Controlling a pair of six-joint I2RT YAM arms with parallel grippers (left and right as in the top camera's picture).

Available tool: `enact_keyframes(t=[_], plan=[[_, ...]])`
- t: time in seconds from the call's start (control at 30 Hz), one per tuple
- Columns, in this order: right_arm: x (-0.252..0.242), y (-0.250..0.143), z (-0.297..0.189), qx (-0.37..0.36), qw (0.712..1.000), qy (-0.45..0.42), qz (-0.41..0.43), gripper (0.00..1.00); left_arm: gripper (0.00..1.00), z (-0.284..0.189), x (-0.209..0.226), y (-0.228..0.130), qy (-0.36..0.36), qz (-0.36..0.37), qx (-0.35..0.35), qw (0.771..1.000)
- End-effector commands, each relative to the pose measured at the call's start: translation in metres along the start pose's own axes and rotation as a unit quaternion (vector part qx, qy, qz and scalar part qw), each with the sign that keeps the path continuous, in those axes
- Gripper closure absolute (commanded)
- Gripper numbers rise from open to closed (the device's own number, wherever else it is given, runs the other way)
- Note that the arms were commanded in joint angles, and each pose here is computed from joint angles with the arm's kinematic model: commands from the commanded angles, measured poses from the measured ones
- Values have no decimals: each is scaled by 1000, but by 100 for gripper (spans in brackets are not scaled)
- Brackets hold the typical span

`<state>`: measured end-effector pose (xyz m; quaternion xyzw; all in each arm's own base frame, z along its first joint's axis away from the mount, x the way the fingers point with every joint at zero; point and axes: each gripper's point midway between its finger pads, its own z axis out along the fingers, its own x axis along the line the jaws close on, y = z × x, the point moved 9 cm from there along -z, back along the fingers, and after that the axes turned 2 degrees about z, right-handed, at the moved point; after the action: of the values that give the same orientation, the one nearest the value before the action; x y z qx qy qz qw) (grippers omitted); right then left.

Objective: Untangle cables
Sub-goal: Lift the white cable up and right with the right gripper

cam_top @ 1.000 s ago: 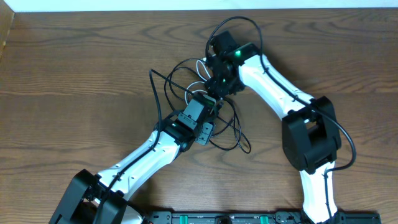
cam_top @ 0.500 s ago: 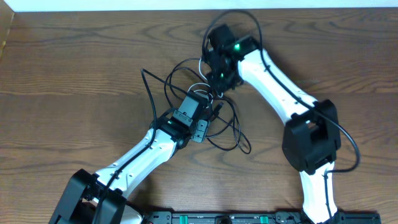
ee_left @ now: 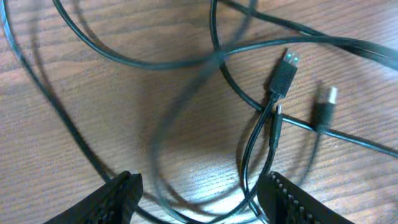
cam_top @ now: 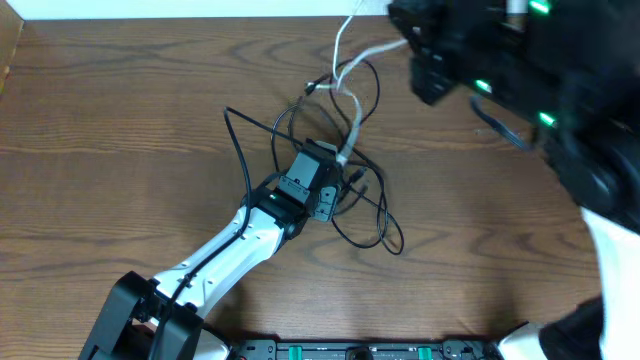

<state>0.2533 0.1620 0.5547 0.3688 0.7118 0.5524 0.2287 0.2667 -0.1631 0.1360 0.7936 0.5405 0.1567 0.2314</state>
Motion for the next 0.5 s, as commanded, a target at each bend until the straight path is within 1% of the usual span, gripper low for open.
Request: enact_keyframes(t=[0.0,0.2,0.37,0.47], plan=[[-2,2,-7,-8,1000,-14,3,99,35,2,2,2,6,-10,-4,1000],[-9,9,-35,-40,996,-81,1,99,35,2,2,3,6,-11,-7,1000],[-20,9,-35,-40,988,-151,4,99,34,2,2,3,6,-24,-6,1000],[-25,7,-27,-31,985,-171,4,99,34,2,1,3,4,-32,-6,999]])
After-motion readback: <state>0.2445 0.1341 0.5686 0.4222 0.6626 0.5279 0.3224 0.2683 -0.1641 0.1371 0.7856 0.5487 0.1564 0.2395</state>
